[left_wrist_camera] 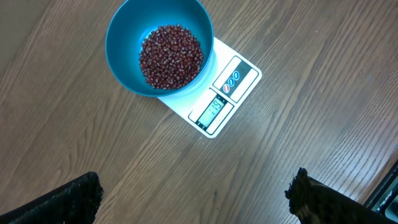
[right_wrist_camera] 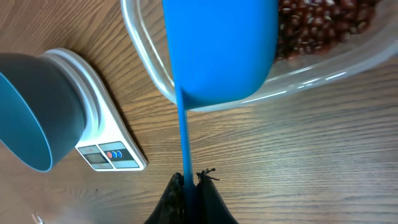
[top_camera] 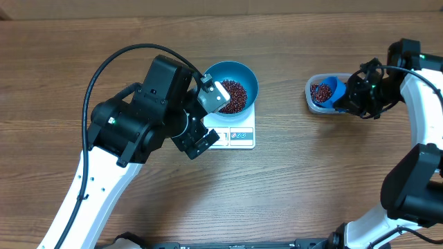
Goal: Scoop item into bowl and weigh 150g on scale
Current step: 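Lower the blue cup into the red beans and drag to scoop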
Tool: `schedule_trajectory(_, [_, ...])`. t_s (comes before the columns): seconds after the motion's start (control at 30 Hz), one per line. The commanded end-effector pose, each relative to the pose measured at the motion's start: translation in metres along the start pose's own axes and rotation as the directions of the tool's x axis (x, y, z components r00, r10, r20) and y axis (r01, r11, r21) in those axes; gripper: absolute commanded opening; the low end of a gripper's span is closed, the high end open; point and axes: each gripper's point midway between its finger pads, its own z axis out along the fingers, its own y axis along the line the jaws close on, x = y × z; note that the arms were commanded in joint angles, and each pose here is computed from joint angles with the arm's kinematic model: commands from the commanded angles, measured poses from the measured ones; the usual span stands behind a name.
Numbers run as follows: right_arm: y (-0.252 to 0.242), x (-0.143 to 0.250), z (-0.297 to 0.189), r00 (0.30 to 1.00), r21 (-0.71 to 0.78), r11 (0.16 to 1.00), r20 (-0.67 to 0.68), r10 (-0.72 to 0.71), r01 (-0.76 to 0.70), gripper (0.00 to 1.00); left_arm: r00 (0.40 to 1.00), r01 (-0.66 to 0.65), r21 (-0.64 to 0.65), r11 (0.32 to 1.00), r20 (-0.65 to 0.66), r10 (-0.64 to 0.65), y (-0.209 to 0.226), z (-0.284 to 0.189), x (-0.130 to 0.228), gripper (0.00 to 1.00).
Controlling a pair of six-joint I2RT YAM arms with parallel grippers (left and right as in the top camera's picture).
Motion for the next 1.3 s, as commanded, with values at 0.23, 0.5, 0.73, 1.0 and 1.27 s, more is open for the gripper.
schedule_trajectory(0.23, [-0.007,-0.005,-0.019,0.999,-0.004,1.0,0.051,0.019,-0.019,0.04,1.0,0.001,-0.016,1.0,0.023,-0.001,0.003,-0.008,-0.004,0.99])
schedule_trajectory(0.5, [0.004,-0.005,-0.023,0.999,-0.1,0.995,0.051,-0.019,0.024,0.04,1.0,0.001,-0.016,1.0,0.023,-0.001,0.003,-0.008,-0.004,1.0])
schedule_trajectory(0.73, [0.018,-0.006,-0.025,0.996,-0.183,0.981,0.063,-0.057,0.067,0.04,1.0,0.001,-0.016,1.0,0.022,-0.001,0.003,-0.007,-0.004,0.99])
schedule_trajectory(1.0, [0.019,-0.007,-0.026,0.995,-0.188,0.979,0.07,-0.073,0.085,0.04,1.0,0.001,-0.016,1.0,0.022,-0.001,0.003,-0.007,-0.004,0.99])
schedule_trajectory(1.27, [0.024,-0.007,-0.027,0.992,-0.214,0.971,0.077,-0.096,0.111,0.04,1.0,0.001,-0.016,1.0,0.022,-0.001,0.003,-0.007,-0.004,1.0])
